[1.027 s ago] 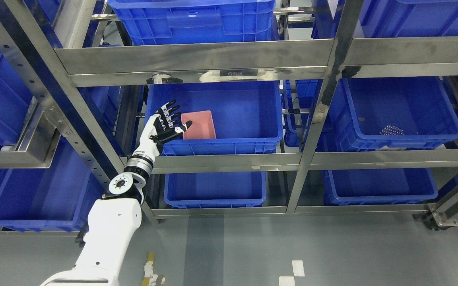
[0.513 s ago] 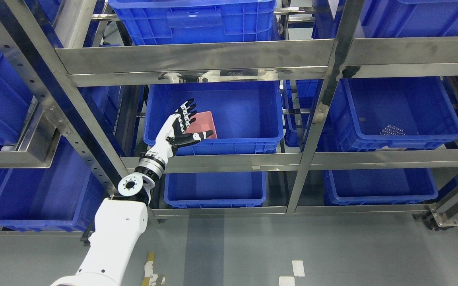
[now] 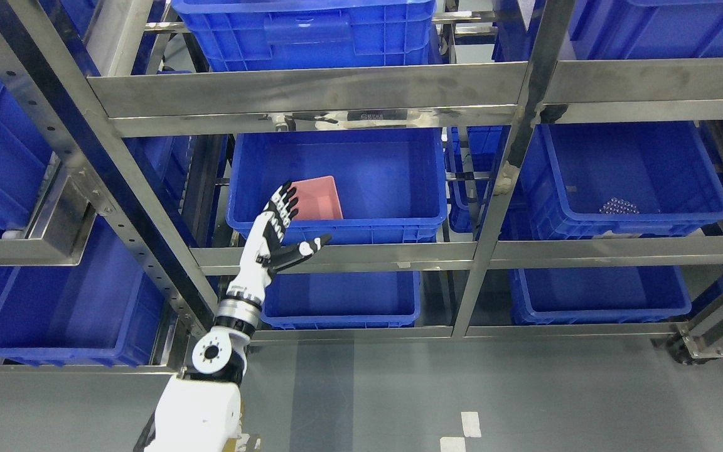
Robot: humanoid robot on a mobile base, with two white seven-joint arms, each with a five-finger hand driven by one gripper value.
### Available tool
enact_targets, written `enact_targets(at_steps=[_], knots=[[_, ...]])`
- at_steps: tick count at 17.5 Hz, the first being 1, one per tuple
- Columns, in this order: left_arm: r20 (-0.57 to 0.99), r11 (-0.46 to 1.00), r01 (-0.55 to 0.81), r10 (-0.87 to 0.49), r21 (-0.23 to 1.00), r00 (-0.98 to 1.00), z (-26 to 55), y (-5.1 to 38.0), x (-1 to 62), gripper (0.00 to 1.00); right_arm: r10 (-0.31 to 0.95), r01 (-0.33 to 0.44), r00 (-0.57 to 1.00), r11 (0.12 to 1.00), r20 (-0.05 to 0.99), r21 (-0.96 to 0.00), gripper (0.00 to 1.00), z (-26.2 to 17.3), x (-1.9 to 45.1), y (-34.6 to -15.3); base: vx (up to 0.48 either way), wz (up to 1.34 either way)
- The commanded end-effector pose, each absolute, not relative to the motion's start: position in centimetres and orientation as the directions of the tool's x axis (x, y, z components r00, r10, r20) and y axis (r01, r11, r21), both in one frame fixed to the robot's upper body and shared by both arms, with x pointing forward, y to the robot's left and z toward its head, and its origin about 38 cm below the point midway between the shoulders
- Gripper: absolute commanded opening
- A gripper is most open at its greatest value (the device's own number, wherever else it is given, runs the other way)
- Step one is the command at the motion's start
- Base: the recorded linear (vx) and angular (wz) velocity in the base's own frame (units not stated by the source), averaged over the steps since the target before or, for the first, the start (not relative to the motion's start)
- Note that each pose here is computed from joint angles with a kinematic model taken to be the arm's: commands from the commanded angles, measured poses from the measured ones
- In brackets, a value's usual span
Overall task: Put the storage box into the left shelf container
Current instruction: 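Open the left hand and withdraw it from the blue bin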
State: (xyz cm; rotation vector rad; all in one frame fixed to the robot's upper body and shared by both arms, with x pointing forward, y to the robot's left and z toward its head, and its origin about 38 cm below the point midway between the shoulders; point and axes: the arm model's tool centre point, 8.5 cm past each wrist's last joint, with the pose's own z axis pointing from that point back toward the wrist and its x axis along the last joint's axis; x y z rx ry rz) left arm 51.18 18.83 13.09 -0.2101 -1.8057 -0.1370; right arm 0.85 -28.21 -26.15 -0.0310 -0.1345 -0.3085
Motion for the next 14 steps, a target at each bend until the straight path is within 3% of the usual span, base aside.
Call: enact_targets(at_steps=[1,14], knots=[[0.874,0.997,0.065,0.067,-0.041,-0.482,22.9,23.9,44.5,1.0,-0.29,0.236,0.947,0.921,0.14,0.308,1.0,-25.6,1.6,-26.6,0.0,0.0],[0.86,0.996,0.089,0.049,-0.005,-0.508,24.1,23.3,43.7,1.0,-0.29,0.236,0.947,0.921,0.14,0.308,1.0,-25.6,1.6,-26.6,0.0,0.0]])
